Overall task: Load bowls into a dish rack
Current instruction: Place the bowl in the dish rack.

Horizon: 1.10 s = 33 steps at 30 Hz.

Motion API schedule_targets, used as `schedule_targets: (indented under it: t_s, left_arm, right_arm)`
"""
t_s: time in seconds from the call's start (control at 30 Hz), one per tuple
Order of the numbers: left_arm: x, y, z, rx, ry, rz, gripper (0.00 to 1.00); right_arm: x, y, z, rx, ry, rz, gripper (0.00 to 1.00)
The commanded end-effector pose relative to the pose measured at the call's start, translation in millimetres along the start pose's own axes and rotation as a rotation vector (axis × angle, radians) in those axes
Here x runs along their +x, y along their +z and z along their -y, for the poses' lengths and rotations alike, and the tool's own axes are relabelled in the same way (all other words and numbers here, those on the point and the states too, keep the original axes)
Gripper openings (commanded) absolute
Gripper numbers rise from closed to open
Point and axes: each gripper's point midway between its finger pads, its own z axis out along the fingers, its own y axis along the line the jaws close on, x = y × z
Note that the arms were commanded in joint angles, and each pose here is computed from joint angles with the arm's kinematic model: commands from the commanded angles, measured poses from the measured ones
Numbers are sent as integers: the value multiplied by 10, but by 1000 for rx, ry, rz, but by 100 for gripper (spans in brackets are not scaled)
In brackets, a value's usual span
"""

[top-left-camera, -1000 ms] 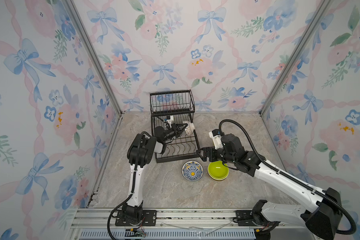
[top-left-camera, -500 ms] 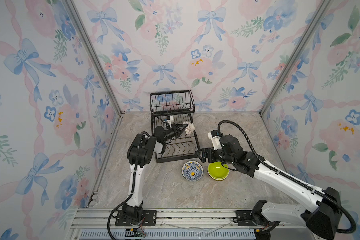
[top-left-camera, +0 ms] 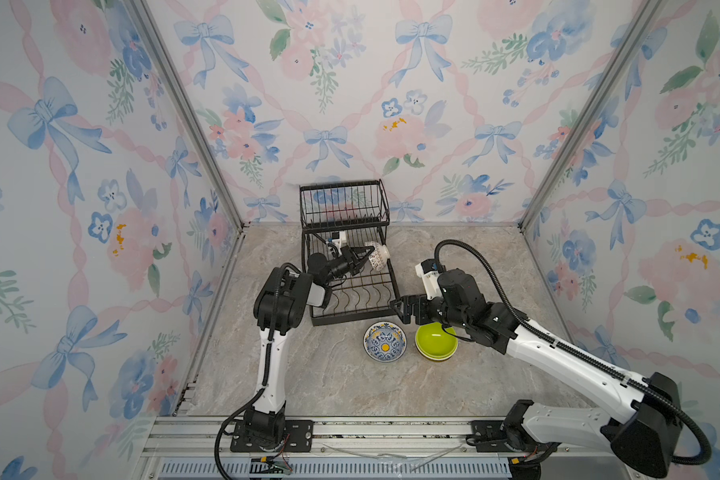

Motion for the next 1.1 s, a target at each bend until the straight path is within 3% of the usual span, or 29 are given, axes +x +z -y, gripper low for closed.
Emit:
schedule_targets:
  t_s: [0.0, 0.63, 1.07]
  left_arm:
    - [44, -396, -773, -81, -81, 47, 0]
    - [13, -529, -1019, -236, -83, 87, 0]
    - [45, -487, -1125, -261, -108, 80, 0]
  right_arm:
    - [-65, -36, -77, -2, -11, 14, 96]
    - [-55, -29, -92, -15, -11, 17, 96]
    - [-44, -31, -91, -24, -18, 26, 96]
